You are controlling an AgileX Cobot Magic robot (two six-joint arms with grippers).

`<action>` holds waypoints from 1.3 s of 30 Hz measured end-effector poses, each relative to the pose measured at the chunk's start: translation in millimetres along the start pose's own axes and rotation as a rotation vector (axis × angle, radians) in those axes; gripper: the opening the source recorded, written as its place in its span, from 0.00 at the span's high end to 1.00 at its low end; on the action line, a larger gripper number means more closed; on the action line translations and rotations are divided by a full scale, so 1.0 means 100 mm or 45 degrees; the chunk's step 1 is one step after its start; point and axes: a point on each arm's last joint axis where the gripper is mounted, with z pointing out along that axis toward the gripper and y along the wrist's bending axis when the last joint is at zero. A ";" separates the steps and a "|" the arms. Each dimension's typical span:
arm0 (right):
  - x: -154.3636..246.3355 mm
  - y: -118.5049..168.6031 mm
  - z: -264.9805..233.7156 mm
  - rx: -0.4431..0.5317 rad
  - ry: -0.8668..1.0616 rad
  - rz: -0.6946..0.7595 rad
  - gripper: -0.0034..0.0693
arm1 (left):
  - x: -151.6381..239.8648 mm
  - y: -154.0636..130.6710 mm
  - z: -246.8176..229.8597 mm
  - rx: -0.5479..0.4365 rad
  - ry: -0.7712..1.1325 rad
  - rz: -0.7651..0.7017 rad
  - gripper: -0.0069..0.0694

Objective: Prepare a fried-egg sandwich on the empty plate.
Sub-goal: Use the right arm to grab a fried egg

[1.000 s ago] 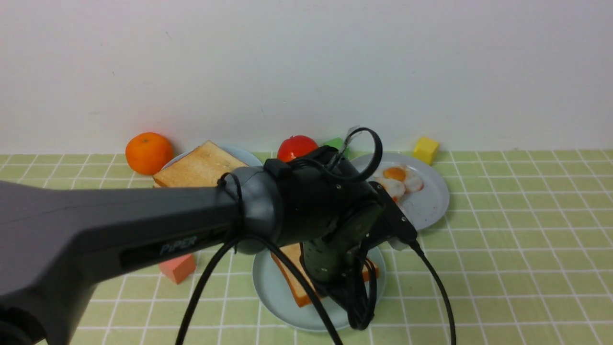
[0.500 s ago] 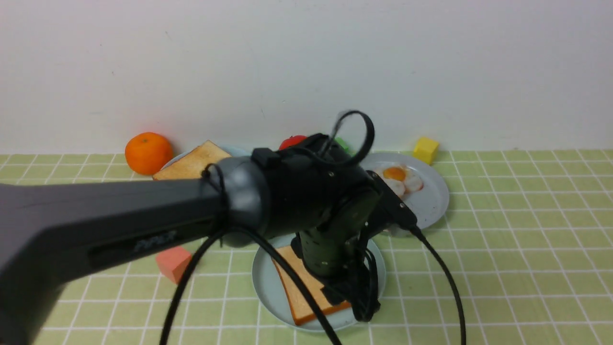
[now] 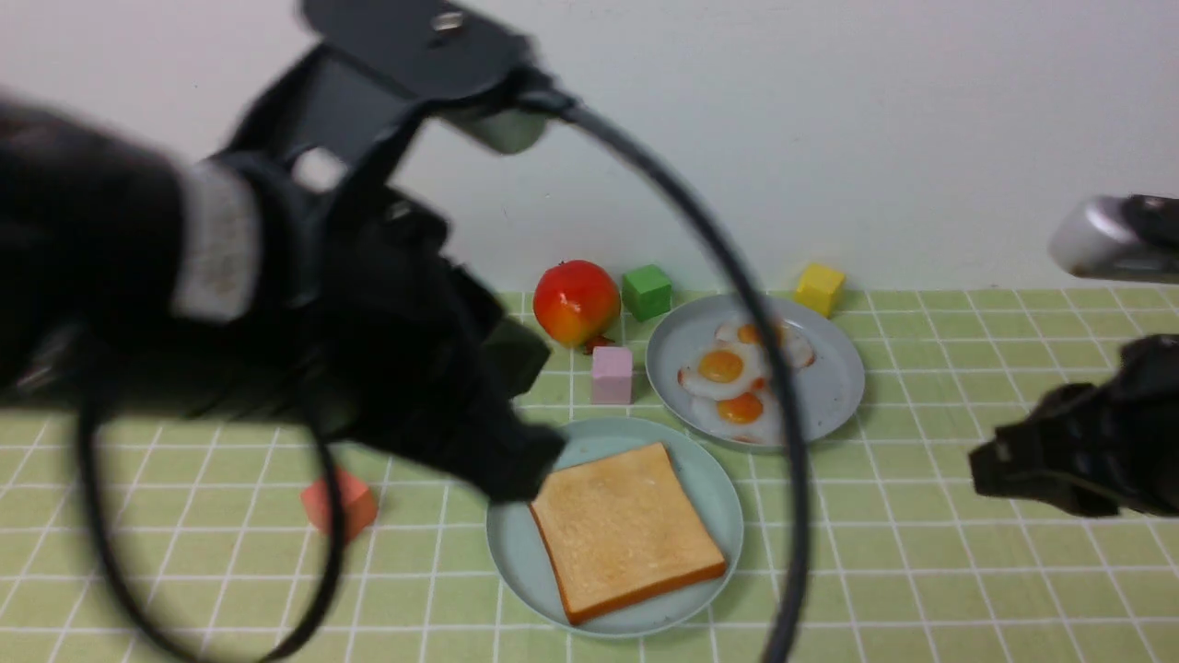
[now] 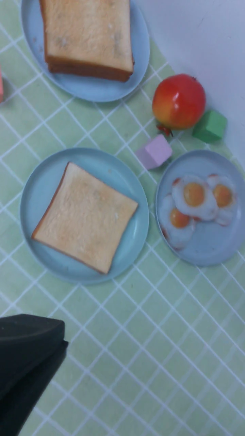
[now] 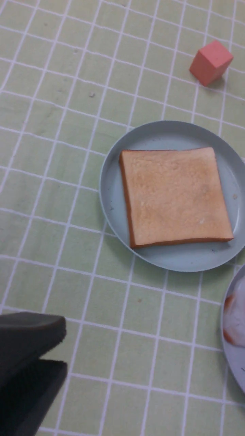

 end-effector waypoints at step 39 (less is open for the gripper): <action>-1.25 -1.21 2.52 -0.128 0.188 0.699 0.46 | 1.07 0.06 -0.81 0.124 -0.568 -0.137 0.93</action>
